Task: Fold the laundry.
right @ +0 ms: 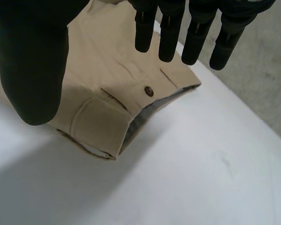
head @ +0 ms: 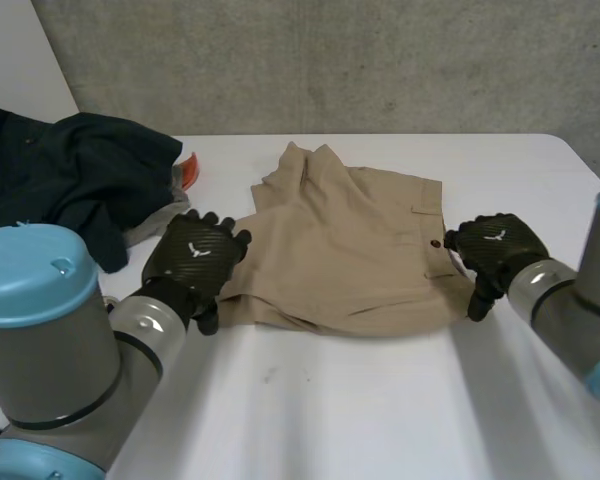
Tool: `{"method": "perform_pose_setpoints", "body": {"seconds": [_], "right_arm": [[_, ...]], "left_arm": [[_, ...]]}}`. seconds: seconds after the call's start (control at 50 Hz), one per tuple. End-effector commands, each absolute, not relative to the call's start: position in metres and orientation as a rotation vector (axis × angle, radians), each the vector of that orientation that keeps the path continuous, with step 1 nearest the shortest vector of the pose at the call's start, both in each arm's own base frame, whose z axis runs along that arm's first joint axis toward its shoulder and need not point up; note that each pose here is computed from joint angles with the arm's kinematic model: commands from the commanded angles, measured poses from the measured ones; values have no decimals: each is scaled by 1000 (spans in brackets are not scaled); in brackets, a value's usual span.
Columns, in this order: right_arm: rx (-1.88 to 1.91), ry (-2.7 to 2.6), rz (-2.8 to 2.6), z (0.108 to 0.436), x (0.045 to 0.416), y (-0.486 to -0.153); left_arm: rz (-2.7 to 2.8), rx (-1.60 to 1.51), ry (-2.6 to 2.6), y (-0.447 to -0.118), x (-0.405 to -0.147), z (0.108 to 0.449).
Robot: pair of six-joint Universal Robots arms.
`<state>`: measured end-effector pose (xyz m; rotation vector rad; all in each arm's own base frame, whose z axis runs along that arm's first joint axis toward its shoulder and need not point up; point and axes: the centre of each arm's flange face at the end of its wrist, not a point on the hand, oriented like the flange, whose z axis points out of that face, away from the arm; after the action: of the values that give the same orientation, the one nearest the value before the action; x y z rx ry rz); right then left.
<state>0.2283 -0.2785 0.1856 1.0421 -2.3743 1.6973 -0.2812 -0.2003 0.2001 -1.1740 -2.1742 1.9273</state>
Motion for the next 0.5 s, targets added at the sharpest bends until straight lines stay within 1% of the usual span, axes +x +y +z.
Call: {"method": "perform_pose_setpoints", "body": {"seconds": [0.02,0.08,0.18,0.3,0.5], "right_arm": [[1019,-2587,1591,187,216,-268],[1048,-2624,1567,179,215,-259],[1073,-2572,1660,170,217,-255],[1136,-2422,1767,160,223,-257],[1235,-2363,1701,139,227,-267]], "left_arm": [[1833,-1036,-2228,-219,-265,190],[1787,-994,-2227,-233,-259,185],[1696,-940,-2192,-244,-263,174],[1644,-885,-2185,-260,-267,166],[1612,-911,-2197,-279,-281,141]]}}
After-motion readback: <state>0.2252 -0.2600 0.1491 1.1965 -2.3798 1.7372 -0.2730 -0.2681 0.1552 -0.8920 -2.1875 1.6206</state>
